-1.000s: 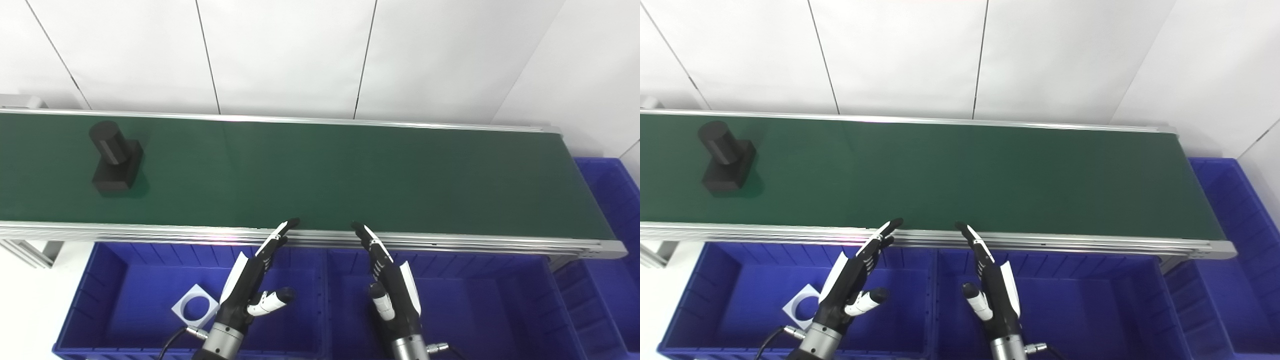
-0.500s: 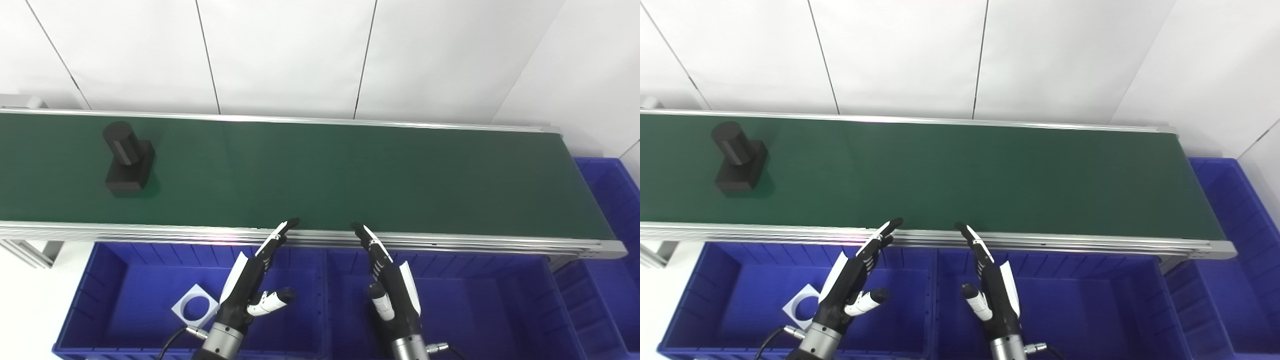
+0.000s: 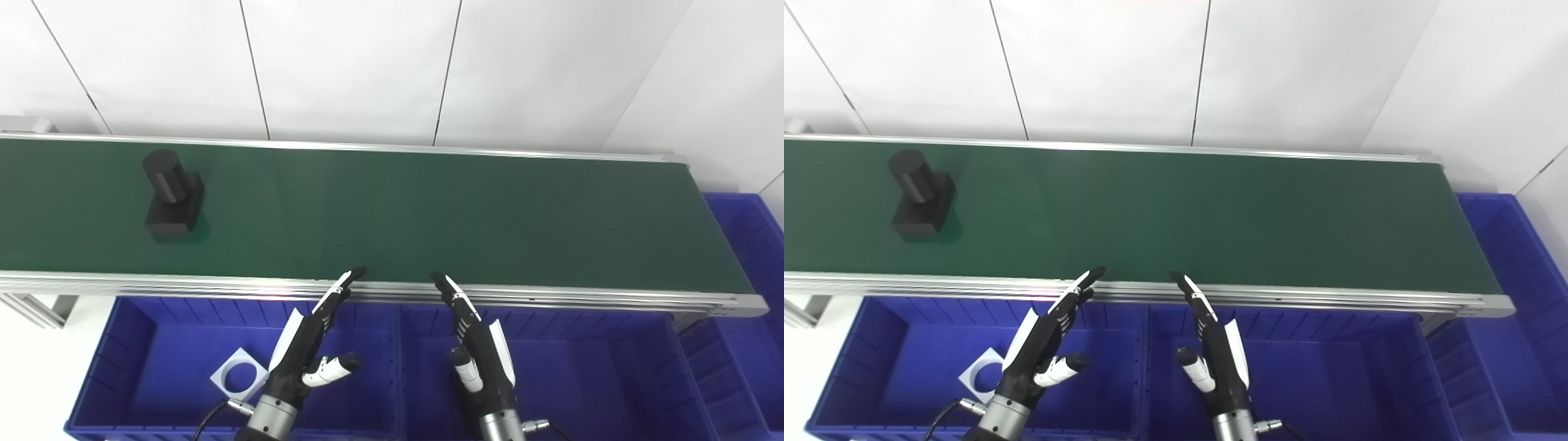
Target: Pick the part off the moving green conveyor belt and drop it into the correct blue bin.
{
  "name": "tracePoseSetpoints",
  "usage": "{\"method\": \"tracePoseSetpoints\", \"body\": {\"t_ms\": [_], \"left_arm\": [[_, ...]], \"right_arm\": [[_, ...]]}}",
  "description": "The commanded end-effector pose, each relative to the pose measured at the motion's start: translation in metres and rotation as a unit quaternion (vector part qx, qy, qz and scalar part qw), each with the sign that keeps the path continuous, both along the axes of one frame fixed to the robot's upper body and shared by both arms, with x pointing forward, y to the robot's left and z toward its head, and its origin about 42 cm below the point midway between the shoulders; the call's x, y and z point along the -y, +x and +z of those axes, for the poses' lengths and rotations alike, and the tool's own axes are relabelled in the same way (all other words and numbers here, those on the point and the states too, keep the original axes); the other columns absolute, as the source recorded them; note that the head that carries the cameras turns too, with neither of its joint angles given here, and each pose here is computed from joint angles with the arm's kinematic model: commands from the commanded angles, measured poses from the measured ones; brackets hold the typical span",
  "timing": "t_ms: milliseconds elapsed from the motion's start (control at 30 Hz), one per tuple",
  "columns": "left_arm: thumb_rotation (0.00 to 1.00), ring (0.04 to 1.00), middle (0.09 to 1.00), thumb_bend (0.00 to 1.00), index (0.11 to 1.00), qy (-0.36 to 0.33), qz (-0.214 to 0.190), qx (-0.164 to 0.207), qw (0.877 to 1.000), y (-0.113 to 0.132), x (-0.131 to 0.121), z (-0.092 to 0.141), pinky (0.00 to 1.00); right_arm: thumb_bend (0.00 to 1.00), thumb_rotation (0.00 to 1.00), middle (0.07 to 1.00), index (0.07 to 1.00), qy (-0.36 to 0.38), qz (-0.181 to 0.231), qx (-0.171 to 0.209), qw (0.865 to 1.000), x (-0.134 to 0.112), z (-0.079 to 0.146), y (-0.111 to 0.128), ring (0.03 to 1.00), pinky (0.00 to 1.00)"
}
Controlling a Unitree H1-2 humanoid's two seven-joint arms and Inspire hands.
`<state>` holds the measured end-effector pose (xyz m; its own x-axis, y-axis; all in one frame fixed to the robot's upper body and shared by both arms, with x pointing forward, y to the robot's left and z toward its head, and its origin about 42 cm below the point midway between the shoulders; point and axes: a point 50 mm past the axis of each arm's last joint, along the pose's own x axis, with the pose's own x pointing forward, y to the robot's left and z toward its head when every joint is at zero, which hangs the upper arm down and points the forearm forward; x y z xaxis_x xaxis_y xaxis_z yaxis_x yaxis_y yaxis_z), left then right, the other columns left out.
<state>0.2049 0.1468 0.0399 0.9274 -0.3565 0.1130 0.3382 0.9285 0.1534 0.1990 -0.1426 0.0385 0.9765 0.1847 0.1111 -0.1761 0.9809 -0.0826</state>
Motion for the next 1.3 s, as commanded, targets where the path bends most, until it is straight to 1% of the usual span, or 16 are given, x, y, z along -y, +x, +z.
{"method": "tracePoseSetpoints", "body": {"t_ms": [0, 200, 300, 400, 500, 567, 667, 767, 867, 1133, 1267], "left_arm": [[0.85, 0.983, 0.97, 0.93, 0.914, -0.008, -0.006, 0.031, 0.999, 0.003, 0.0, 0.01, 0.95], [0.86, 0.986, 0.977, 0.96, 0.925, -0.014, -0.007, 0.03, 0.999, 0.001, 0.001, 0.011, 0.95], [0.83, 0.989, 0.975, 0.93, 0.919, -0.014, -0.008, 0.025, 1.0, 0.0, 0.002, 0.008, 0.96], [0.82, 0.99, 0.97, 0.92, 0.912, -0.015, -0.006, 0.017, 1.0, -0.003, 0.004, 0.004, 0.97], [0.82, 0.976, 0.96, 0.92, 0.903, -0.009, -0.006, 0.014, 1.0, -0.004, 0.008, 0.0, 0.96], [0.83, 0.965, 0.956, 0.92, 0.901, 0.0, -0.006, 0.008, 1.0, -0.004, 0.012, -0.005, 0.94], [0.83, 0.941, 0.944, 0.92, 0.89, 0.007, -0.007, -0.001, 1.0, -0.002, 0.016, -0.013, 0.91], [0.82, 0.927, 0.931, 0.96, 0.874, 0.008, -0.006, -0.003, 1.0, 0.001, 0.02, -0.016, 0.88], [0.81, 0.921, 0.927, 0.97, 0.869, 0.008, -0.005, -0.001, 1.0, 0.003, 0.022, -0.016, 0.87], [0.78, 0.919, 0.926, 0.97, 0.865, 0.009, -0.009, 0.002, 1.0, 0.003, 0.023, -0.015, 0.87], [0.77, 0.924, 0.928, 0.98, 0.867, 0.009, -0.012, 0.003, 1.0, 0.006, 0.026, -0.015, 0.87]], "right_arm": [[0.93, 1.0, 0.933, 0.891, 0.006, 0.001, 0.028, 1.0, -0.004, 0.009, 0.003, 0.95, 0.96], [0.92, 1.0, 0.934, 0.894, 0.002, 0.0, 0.031, 1.0, -0.003, 0.009, 0.002, 0.951, 0.97], [0.92, 1.0, 0.936, 0.895, 0.004, 0.0, 0.027, 1.0, -0.001, 0.008, 0.001, 0.954, 0.97], [0.93, 1.0, 0.936, 0.901, 0.002, 0.001, 0.021, 1.0, 0.002, 0.005, -0.001, 0.953, 0.97], [0.9, 1.0, 0.932, 0.901, -0.003, 0.001, 0.014, 1.0, 0.005, 0.0, -0.003, 0.945, 0.95], [0.9, 1.0, 0.931, 0.9, -0.008, 0.001, 0.003, 1.0, 0.008, -0.006, -0.003, 0.942, 0.94], [0.91, 1.0, 0.936, 0.898, -0.013, -0.001, -0.009, 1.0, 0.012, -0.014, -0.001, 0.954, 0.96], [0.9, 1.0, 0.934, 0.896, -0.021, -0.005, -0.008, 1.0, 0.015, -0.015, 0.0, 0.951, 0.96], [0.89, 1.0, 0.939, 0.901, -0.025, -0.006, -0.006, 1.0, 0.016, -0.015, 0.001, 0.954, 0.96], [0.92, 1.0, 0.943, 0.907, -0.024, -0.001, -0.011, 1.0, 0.019, -0.017, 0.001, 0.962, 0.98], [0.93, 1.0, 0.943, 0.91, -0.02, -0.001, -0.006, 1.0, 0.023, -0.014, 0.003, 0.964, 0.99]]}}
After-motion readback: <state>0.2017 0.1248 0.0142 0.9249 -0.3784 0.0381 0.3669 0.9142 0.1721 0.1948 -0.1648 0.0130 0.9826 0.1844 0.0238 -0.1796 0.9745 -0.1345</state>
